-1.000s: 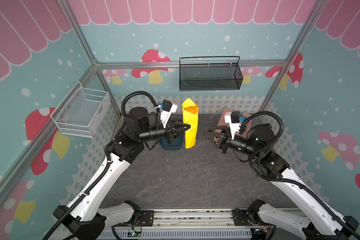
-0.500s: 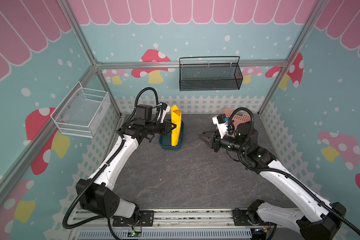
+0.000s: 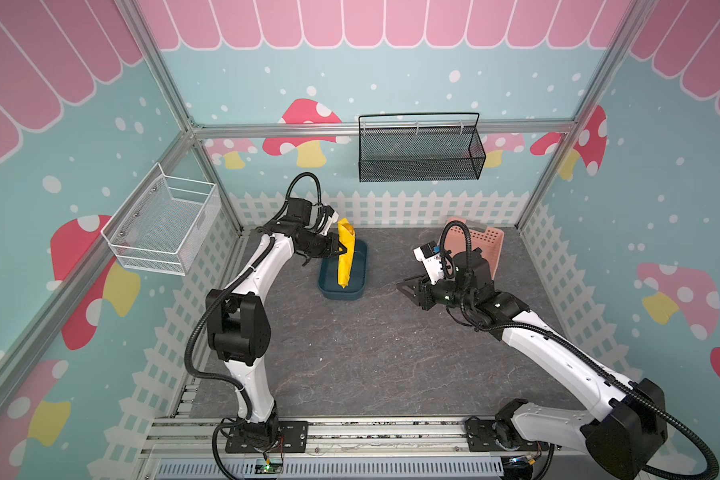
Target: Place the utensils on the paper napkin and roll it up
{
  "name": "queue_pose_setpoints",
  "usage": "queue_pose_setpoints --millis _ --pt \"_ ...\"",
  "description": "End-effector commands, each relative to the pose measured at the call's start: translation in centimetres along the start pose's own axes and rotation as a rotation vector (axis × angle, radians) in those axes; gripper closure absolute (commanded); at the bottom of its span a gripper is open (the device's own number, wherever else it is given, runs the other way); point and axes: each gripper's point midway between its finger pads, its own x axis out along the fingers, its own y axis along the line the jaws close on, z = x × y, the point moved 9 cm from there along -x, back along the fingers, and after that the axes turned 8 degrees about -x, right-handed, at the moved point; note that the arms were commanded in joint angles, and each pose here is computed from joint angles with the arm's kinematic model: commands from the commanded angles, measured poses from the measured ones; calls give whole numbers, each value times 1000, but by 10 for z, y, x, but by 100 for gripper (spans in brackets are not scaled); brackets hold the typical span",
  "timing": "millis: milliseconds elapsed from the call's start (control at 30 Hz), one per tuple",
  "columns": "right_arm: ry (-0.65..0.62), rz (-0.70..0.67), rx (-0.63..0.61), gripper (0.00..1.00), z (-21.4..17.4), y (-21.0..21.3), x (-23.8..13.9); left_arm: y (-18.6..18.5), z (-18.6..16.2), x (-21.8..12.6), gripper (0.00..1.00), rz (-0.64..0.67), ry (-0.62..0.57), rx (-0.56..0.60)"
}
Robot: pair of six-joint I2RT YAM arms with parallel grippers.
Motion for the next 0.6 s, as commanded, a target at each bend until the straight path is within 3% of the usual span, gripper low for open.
queue_pose_setpoints --millis 0,333,567 --pt "4 7 -6 69 -4 -1 -1 13 7 4 100 -19 44 -37" --pt "19 10 1 69 -4 -4 5 46 25 48 100 -25 122 -143" --pt "46 -30 73 70 -11 -22 8 26 30 39 100 -65 100 -109"
